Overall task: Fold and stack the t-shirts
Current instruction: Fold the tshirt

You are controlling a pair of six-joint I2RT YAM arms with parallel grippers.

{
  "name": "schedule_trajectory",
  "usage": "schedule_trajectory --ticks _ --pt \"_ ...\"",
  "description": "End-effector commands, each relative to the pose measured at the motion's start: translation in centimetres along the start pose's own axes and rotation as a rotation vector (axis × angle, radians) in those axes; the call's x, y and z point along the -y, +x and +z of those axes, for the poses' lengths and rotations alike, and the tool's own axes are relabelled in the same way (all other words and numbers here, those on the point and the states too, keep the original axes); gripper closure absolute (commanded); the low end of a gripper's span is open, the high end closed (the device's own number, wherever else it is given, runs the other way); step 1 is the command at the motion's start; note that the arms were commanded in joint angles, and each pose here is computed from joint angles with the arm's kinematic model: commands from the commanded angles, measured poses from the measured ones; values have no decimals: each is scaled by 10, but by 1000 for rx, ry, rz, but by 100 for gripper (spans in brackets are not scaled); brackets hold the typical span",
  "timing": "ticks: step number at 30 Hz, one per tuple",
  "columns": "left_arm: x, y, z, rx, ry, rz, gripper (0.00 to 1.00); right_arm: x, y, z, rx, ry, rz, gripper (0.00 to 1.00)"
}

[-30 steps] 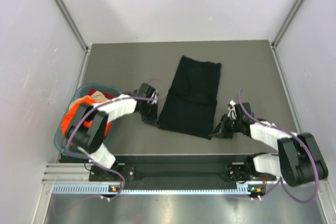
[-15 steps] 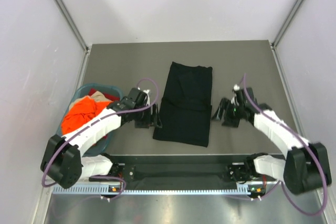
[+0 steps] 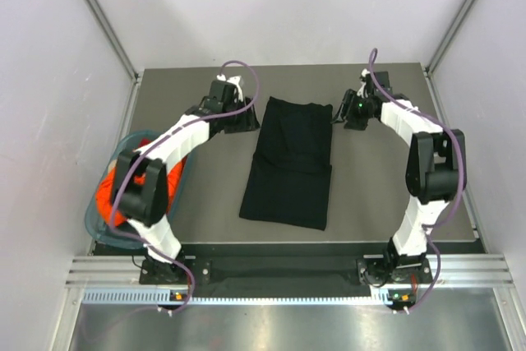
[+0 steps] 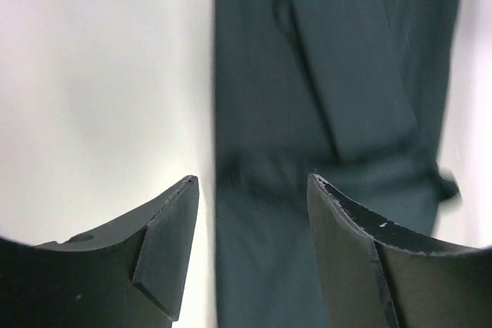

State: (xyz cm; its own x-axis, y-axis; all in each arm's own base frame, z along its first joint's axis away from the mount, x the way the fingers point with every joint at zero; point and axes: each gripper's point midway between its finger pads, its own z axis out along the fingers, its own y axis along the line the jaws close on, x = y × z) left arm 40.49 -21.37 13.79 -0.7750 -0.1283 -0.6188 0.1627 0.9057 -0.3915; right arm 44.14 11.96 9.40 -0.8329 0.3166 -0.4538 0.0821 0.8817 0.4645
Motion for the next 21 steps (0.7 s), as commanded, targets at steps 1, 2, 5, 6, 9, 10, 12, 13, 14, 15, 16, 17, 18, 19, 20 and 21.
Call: schedule_trajectory --ticks 1,2,5,6,9,10,12,13,14,15,16,17,18,19,20,21 --pt "15 -63 28 165 86 80 38 -12 -46 9 90 -59 -73 49" --pt "7 -55 50 135 74 77 39 -6 -45 22 74 -54 -71 48" --pt "2 -64 81 157 89 76 39 -9 -59 40 78 -87 -71 43" --pt "2 -69 88 175 98 74 39 -9 -59 45 73 -91 -67 43" --pt "-2 -75 113 180 107 65 38 -5 -63 63 67 -105 -49 42" --pt "-1 -78 123 186 116 59 38 -3 -67 67 75 -109 -39 41" --pt "1 -89 131 218 132 56 37 -2 -69 76 73 -126 -26 41" --pt "6 -99 134 238 145 54 37 -3 -69 80 73 -135 -17 41" --pt "3 -93 146 220 146 48 37 0 -69 87 68 -138 -11 42" --pt "3 -94 152 216 150 46 37 -3 -73 87 74 -146 -11 42" --pt "8 -106 152 239 162 46 37 -3 -75 89 76 -148 -8 42" --pt "2 -100 163 219 155 36 37 0 -73 95 67 -150 0 43" --pt "2 -101 166 220 156 33 37 -1 -77 95 71 -156 2 43" --pt "0 -103 171 224 155 21 38 0 -79 97 73 -157 12 44" --pt "-2 -105 173 230 156 13 39 0 -81 100 75 -162 14 45" --pt "-1 -105 175 231 166 5 39 0 -82 102 74 -164 21 46"
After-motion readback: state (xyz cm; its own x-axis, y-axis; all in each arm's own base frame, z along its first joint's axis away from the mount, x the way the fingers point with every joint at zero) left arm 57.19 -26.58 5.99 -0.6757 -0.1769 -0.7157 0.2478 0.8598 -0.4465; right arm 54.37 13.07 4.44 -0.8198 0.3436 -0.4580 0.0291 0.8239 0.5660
